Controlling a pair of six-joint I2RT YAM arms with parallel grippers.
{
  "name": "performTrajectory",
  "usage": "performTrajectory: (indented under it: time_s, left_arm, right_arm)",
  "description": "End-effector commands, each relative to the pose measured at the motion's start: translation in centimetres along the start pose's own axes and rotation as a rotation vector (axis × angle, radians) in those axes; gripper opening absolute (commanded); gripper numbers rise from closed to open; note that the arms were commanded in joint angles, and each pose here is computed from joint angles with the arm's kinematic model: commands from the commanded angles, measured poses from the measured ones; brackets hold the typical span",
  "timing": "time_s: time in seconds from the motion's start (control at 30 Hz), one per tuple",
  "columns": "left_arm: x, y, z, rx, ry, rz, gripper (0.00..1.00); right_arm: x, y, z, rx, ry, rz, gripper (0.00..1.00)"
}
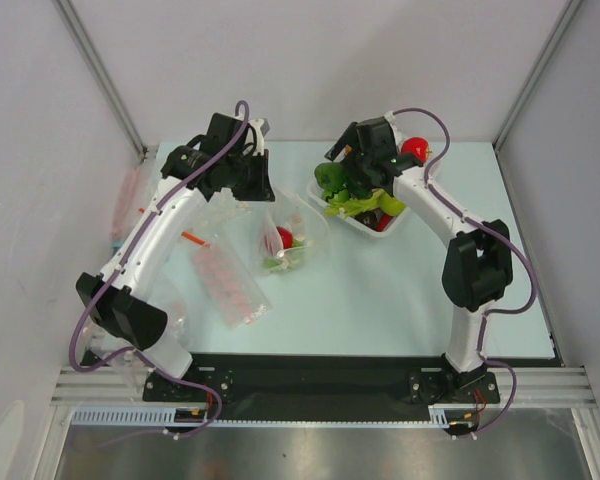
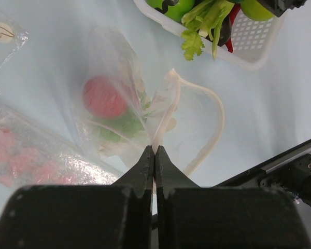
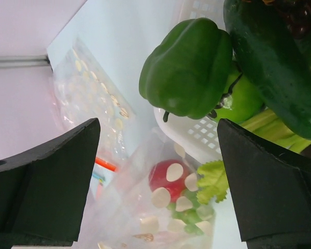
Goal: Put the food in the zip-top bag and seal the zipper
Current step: Pick up the fake vegetable from the bin.
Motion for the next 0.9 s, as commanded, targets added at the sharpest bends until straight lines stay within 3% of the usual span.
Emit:
performTrajectory:
  time_s: [0.0,0.53,0.87]
  left_arm:
    - [1.4,1.5,-0.6,-0.020,-0.031,-0.074,0.00]
    - [1.8,1.5,-0.6,-0.039,-0.037,-0.086,0.00]
    - [1.7,0.2,-0.8,-0.017,-0.075,-0.054,0.00]
  right_arm:
    - [-0.8,1.6,1.0,-0.145,-0.015,-0.051,1.00]
    - [-6.1,-0.1,1.0,-0.356,-0.098,-0.035,1.00]
    - [-6.2,-2.2,0.2,-0.268,-0.229,-0.011,1.00]
Point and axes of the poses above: each gripper's point midway between its finger pads, its own x axis back along the fingers, its own z axis along the line the jaws close on, y = z × x, the point moved 2 cm from there along x, back along the fingers, and after that the axes turned 12 degrees about x, right-handed, at the moved point
